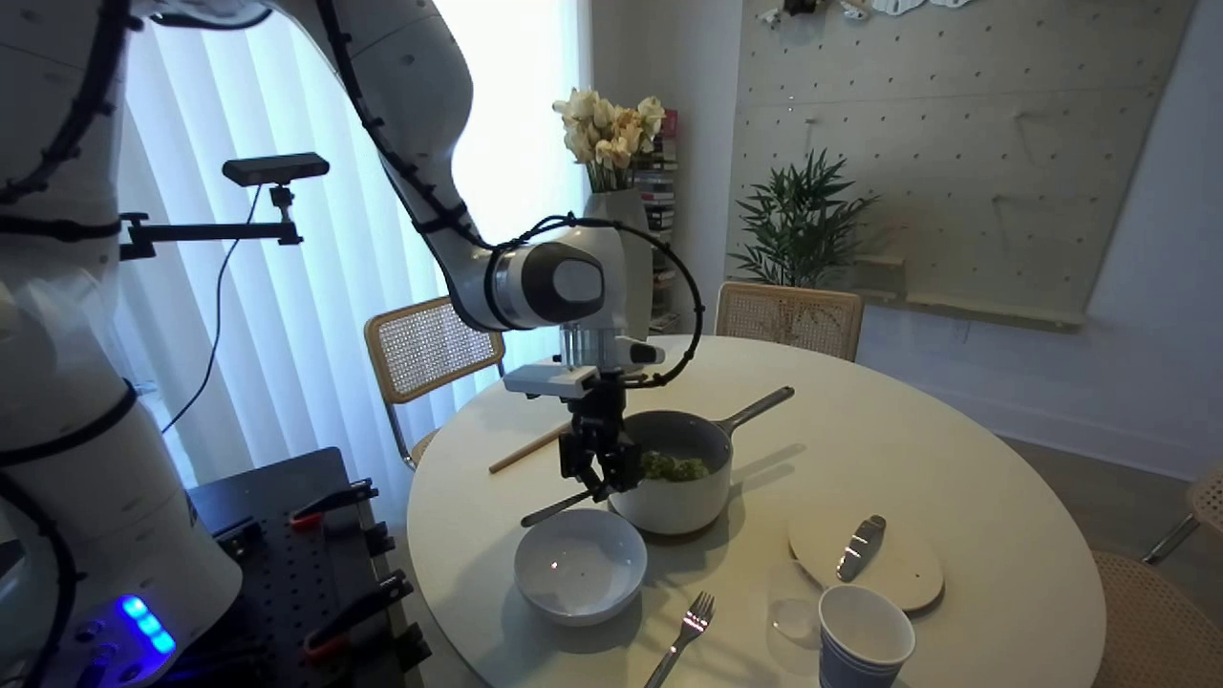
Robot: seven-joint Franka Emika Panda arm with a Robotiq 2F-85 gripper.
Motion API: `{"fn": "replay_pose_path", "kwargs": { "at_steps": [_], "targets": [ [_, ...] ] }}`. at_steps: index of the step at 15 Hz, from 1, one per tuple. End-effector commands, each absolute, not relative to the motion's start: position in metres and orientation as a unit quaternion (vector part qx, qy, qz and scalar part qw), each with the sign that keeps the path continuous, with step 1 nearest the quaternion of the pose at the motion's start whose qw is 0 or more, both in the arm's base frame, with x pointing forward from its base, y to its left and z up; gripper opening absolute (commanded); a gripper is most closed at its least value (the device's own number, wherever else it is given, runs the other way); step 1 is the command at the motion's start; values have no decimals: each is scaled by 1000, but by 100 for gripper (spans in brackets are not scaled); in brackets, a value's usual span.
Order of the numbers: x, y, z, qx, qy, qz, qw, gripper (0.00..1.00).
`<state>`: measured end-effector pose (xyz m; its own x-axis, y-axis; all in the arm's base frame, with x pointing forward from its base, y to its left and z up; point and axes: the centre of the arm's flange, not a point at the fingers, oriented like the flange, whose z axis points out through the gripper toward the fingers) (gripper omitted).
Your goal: Place the spoon next to the fork then move the cup to the left
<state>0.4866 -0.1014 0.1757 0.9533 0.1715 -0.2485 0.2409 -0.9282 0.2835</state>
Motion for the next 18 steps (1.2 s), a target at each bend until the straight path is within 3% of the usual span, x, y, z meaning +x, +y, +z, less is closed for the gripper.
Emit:
{"fn": "replay_pose_path", "kwargs": {
  "at_steps": [1,18],
  "targets": [
    [498,-118,173,973,118,-116,163,0],
    [543,-209,147,946,243,-139,165,0]
  ]
}}
